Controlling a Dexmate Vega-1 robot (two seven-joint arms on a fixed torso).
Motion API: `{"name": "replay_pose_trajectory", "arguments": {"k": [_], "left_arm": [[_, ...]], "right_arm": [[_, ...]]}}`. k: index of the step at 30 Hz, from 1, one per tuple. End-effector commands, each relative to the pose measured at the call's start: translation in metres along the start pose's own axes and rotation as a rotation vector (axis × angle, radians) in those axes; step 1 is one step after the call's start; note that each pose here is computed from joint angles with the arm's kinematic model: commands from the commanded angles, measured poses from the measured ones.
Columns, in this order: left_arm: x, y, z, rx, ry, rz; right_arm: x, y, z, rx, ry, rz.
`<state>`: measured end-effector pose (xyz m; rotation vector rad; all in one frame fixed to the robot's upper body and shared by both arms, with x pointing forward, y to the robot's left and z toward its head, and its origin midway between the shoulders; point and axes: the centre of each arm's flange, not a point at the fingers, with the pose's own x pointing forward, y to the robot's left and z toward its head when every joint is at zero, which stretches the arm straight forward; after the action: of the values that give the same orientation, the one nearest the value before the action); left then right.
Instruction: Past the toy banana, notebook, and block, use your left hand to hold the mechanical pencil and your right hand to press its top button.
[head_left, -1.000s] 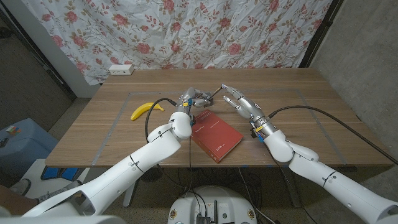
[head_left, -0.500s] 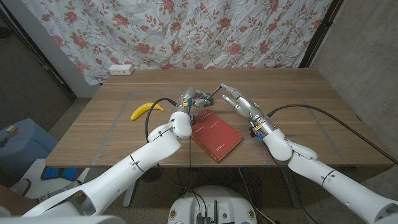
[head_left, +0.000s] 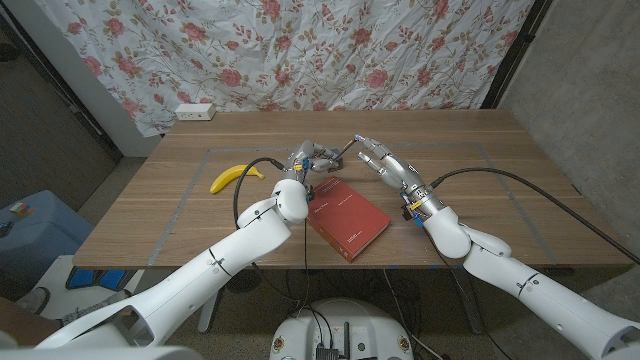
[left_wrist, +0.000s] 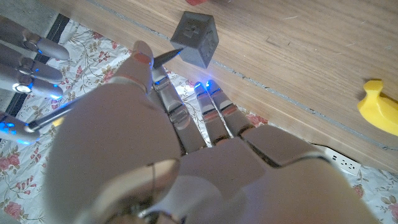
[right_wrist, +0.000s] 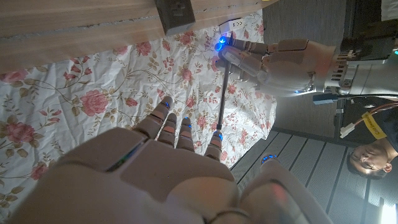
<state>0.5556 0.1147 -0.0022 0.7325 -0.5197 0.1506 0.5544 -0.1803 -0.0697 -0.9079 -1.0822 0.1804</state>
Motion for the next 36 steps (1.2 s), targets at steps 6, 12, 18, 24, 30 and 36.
{"name": "replay_pose_trajectory", "arguments": {"k": [6, 12, 18, 24, 30, 36], "left_arm": [[0.0009, 0.0005, -0.0014, 0.000, 0.002, -0.002], [0.0013, 0.0008, -0.0017, 0.000, 0.007, 0.000], [0.0017, 0.0001, -0.0018, 0.000, 0.004, -0.003], [0.0034, 0.0000, -0.0017, 0.001, 0.004, -0.006], [0.0055, 0.0011, -0.0016, 0.003, 0.000, -0.007], [0.0065, 0.0012, -0.0012, 0.005, 0.002, -0.007]], "right_arm": [[-0.0015, -0.0055, -0.0007, -0.003, 0.001, -0.029], [-0.0014, -0.0071, -0.0011, -0.004, 0.003, -0.039], [-0.0014, -0.0079, -0.0013, -0.003, 0.001, -0.045], [-0.0016, -0.0089, -0.0015, -0.004, 0.002, -0.050], [-0.0012, -0.0095, -0.0019, -0.003, 0.002, -0.051], [-0.0006, -0.0098, -0.0026, -0.004, 0.001, -0.049]]}}
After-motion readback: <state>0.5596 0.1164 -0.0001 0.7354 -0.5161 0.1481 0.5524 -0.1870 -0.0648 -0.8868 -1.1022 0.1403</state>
